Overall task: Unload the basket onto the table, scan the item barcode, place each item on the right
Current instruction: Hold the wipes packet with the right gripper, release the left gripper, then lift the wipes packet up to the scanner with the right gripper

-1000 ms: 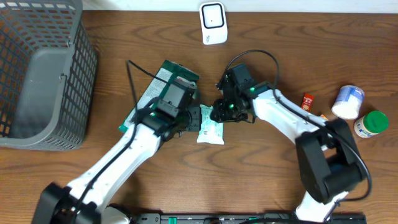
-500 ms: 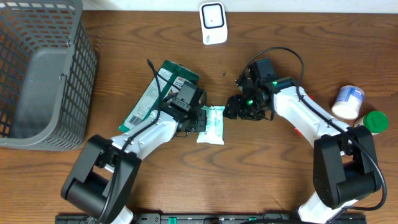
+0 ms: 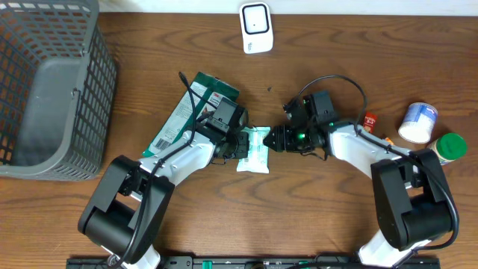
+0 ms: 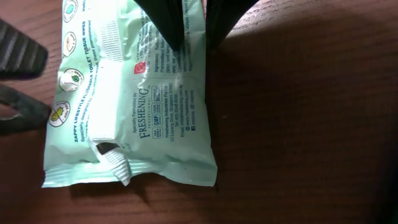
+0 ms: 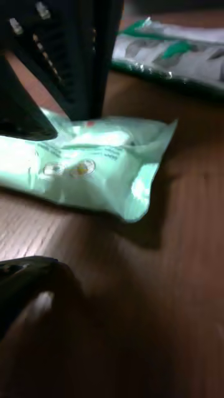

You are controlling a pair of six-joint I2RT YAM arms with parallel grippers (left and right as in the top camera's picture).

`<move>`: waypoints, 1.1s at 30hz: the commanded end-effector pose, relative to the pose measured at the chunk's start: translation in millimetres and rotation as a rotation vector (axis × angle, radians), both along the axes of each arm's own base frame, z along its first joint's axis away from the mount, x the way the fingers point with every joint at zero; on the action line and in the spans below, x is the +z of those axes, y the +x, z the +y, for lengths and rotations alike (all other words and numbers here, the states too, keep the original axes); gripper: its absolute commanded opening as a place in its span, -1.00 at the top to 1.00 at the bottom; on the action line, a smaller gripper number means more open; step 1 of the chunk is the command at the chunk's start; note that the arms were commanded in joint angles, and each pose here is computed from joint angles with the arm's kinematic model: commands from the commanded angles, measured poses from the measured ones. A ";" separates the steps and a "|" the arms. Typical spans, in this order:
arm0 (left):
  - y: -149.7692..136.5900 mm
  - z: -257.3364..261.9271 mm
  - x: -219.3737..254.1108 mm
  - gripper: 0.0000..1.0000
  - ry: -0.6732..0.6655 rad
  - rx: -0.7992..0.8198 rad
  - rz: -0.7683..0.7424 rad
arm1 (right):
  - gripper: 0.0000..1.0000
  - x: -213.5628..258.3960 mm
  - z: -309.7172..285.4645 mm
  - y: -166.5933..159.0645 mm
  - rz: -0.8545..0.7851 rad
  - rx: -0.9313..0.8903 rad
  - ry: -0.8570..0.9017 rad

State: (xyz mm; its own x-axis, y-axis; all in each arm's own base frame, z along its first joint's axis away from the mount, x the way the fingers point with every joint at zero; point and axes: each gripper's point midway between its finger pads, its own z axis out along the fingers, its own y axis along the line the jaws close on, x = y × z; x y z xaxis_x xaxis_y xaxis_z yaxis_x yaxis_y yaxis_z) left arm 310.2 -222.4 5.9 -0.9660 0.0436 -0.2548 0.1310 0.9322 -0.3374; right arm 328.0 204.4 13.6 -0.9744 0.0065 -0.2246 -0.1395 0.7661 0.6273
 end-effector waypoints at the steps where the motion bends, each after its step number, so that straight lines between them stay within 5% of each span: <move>1: -4.5 3.1 -12.6 0.69 0.026 -0.007 0.035 | -0.12 -18.0 0.7 -21.4 0.076 -0.046 0.067; 19: -13.5 8.3 -26.9 0.70 0.050 0.024 0.100 | -0.11 1.6 45.8 -27.3 -0.068 0.027 0.241; 22: -13.9 8.6 -27.0 0.70 0.052 0.024 0.101 | 0.21 2.1 46.0 -26.1 -0.076 0.027 0.240; 24: -14.2 8.8 -27.1 0.70 0.052 0.023 0.102 | 0.64 3.3 46.5 -24.9 -0.084 0.027 0.243; 29: -9.2 6.2 -12.8 0.70 0.038 -0.008 0.053 | 0.95 10.5 47.1 -23.3 -0.100 0.036 0.261; 33: 13.9 13.8 50.9 0.70 -0.021 0.037 -0.116 | 0.98 52.1 44.5 -25.2 -0.142 0.109 0.394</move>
State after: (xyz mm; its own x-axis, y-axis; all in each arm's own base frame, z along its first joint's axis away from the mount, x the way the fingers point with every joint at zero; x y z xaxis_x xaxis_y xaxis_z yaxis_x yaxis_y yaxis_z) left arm 306.1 -217.7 10.2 -0.9717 0.0376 -0.2330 0.1158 0.9363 -0.3317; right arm 310.5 245.9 28.7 -0.9469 0.0627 -0.3153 -0.2255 0.5696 0.7904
